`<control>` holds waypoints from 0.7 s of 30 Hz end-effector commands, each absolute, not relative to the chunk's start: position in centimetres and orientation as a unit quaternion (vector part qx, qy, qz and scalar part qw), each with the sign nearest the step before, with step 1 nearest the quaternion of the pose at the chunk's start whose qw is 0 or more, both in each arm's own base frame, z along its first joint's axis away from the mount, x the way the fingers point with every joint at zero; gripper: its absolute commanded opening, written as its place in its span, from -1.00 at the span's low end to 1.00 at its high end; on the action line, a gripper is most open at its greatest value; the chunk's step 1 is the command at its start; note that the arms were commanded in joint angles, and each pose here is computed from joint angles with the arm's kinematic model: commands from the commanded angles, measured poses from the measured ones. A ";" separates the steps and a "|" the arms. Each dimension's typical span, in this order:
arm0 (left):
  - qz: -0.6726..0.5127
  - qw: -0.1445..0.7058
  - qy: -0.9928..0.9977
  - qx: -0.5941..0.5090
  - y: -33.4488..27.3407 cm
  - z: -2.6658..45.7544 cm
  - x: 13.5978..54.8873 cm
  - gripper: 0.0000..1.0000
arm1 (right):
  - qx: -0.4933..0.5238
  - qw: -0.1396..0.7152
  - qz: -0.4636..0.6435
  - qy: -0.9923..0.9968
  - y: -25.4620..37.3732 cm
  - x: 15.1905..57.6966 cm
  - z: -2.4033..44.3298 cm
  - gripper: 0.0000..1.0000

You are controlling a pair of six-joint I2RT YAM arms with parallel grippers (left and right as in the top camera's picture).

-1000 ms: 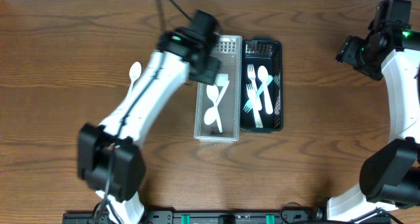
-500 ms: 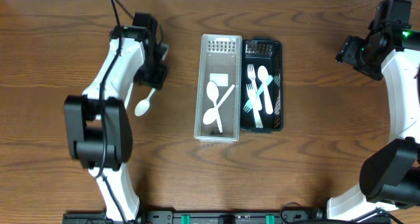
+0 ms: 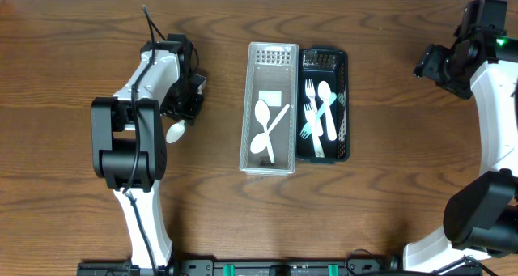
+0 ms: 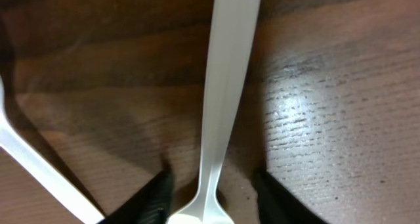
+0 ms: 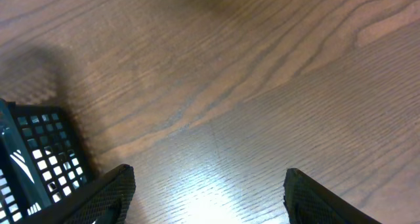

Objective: Pack container
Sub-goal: 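Grasp another white spoon with the left gripper, then lower the spoon into the clear tray and release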

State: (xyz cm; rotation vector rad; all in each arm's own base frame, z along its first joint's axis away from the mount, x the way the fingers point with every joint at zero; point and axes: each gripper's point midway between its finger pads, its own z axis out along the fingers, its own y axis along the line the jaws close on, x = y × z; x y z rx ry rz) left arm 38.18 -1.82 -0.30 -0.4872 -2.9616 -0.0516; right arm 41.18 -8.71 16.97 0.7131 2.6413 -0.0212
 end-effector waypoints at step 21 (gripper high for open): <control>0.102 -0.107 -0.971 -0.189 -17.6 16.7 37.8 -0.88 | 0.254 0.196 -0.010 0.947 -9.0 41.0 16.6 0.49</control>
